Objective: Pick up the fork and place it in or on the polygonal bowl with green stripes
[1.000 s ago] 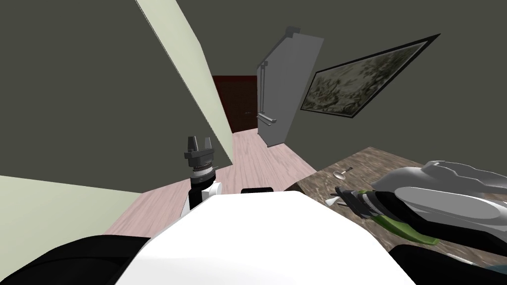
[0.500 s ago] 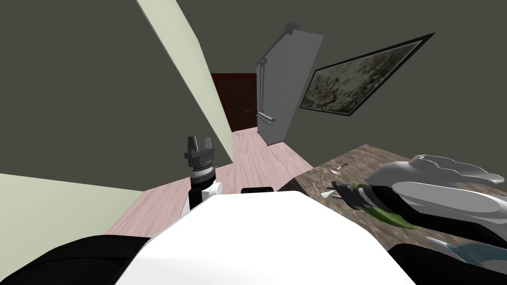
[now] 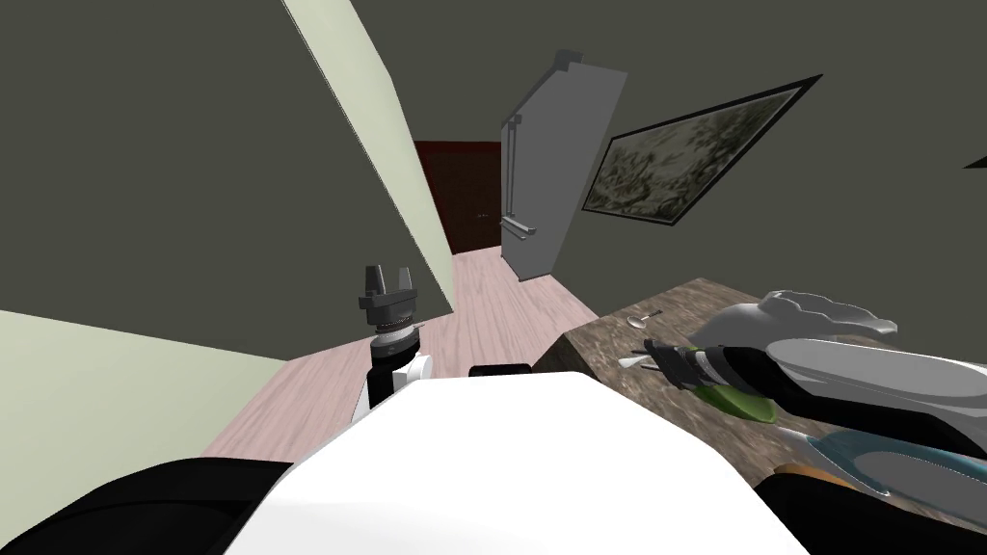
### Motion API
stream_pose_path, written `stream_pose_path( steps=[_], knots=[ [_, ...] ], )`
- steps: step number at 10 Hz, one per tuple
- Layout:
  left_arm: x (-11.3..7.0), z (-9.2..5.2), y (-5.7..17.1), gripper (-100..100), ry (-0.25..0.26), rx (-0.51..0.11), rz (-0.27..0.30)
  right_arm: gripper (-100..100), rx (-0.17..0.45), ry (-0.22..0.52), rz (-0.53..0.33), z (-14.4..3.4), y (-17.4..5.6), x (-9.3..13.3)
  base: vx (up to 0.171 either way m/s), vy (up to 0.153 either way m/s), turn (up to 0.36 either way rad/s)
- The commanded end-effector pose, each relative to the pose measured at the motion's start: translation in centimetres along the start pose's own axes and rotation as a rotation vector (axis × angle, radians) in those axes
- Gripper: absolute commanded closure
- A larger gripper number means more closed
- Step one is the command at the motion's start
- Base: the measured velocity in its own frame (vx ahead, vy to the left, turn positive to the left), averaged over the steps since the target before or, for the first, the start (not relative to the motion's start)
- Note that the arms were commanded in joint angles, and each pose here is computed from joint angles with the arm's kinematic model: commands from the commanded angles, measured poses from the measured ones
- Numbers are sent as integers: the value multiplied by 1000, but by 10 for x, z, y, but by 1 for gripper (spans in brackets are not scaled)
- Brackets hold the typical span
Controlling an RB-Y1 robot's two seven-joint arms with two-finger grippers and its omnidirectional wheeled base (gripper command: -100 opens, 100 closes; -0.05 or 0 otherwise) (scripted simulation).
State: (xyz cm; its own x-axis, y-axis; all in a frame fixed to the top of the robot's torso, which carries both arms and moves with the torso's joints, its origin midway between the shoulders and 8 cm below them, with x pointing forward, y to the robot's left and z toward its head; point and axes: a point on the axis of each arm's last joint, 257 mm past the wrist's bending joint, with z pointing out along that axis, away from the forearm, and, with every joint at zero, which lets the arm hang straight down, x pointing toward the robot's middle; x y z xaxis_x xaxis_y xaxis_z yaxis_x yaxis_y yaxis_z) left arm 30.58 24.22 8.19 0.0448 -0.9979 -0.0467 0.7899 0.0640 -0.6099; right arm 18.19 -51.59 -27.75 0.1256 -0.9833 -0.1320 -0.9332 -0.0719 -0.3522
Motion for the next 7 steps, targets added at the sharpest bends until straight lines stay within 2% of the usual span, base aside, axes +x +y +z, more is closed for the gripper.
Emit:
stream_pose_path(
  steps=[1, 7],
  knots=[
    [0, 0, 0, 0, 0, 0, 0, 100, 23, -2, 11, -6, -14, 1, -200, -54, 54],
    [0, 0, 0, 0, 0, 0, 0, 100, 84, -6, 43, -31, -55, 16, -142, -54, 77]
  ],
)
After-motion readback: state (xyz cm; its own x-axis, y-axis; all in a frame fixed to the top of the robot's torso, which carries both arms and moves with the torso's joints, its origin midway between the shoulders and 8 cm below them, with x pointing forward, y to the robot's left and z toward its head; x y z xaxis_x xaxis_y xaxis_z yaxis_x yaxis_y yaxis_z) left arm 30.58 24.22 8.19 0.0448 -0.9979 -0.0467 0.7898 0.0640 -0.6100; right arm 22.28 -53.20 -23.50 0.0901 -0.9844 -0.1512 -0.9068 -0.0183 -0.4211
